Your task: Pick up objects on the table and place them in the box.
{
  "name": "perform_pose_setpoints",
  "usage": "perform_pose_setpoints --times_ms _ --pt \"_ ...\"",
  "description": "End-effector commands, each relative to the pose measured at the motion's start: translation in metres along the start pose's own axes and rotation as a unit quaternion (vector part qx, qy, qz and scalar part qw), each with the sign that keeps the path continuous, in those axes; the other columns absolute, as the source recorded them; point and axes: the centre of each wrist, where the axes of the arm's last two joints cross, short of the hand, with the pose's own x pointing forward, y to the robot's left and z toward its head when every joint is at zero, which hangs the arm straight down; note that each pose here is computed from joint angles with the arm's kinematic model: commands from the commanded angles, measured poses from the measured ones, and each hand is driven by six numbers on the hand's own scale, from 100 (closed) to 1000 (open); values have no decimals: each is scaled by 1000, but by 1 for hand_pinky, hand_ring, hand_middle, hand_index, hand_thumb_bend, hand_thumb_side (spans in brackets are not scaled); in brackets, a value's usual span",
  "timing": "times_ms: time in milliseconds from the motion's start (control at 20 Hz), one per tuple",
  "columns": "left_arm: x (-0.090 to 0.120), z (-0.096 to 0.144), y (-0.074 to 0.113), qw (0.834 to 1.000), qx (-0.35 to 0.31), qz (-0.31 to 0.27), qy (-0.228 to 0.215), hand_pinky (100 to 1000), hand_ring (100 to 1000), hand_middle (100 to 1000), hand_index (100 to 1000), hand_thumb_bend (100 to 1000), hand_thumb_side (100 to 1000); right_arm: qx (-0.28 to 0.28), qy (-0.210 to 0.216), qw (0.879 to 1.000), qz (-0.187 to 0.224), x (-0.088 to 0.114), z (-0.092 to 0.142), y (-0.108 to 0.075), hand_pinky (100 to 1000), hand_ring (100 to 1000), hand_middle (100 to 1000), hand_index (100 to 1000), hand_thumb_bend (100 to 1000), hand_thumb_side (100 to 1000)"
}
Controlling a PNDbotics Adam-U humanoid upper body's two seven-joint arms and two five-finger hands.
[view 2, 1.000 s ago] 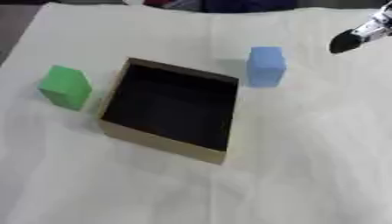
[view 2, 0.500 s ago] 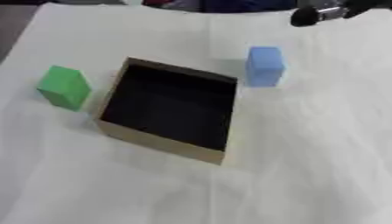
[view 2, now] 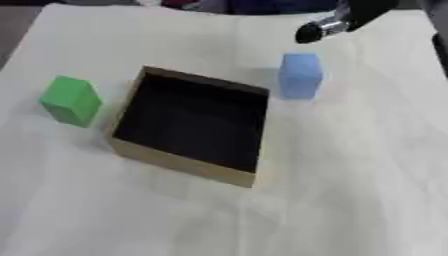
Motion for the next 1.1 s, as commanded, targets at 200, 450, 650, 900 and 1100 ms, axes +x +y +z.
perform_pose_setpoints --times_ms 200,450,650,900,1100 --pt "7 -6 -1 1000 -3 7 -15 754 748 719 797 156 1000 27 12 999 27 -8 -3 -1 1000 1000 939 1000 912 730" --pt "7 -6 -1 1000 -3 7 -14 754 748 717 796 155 1000 45 26 998 33 -15 -6 8 1000 1000 956 1000 967 572" --pt "7 -6 -1 1000 -2 7 -13 754 748 714 794 155 1000 79 53 995 19 -23 -5 20 1000 1000 955 1000 947 505" --pt "7 -6 -1 1000 1 7 -13 753 745 708 791 154 1000 90 71 993 3 -27 -5 27 1000 1000 941 1000 872 451" --pt "7 -6 -1 1000 3 8 -12 753 744 706 789 152 1000 90 88 992 -10 -29 -5 33 1000 1000 931 1000 850 455"
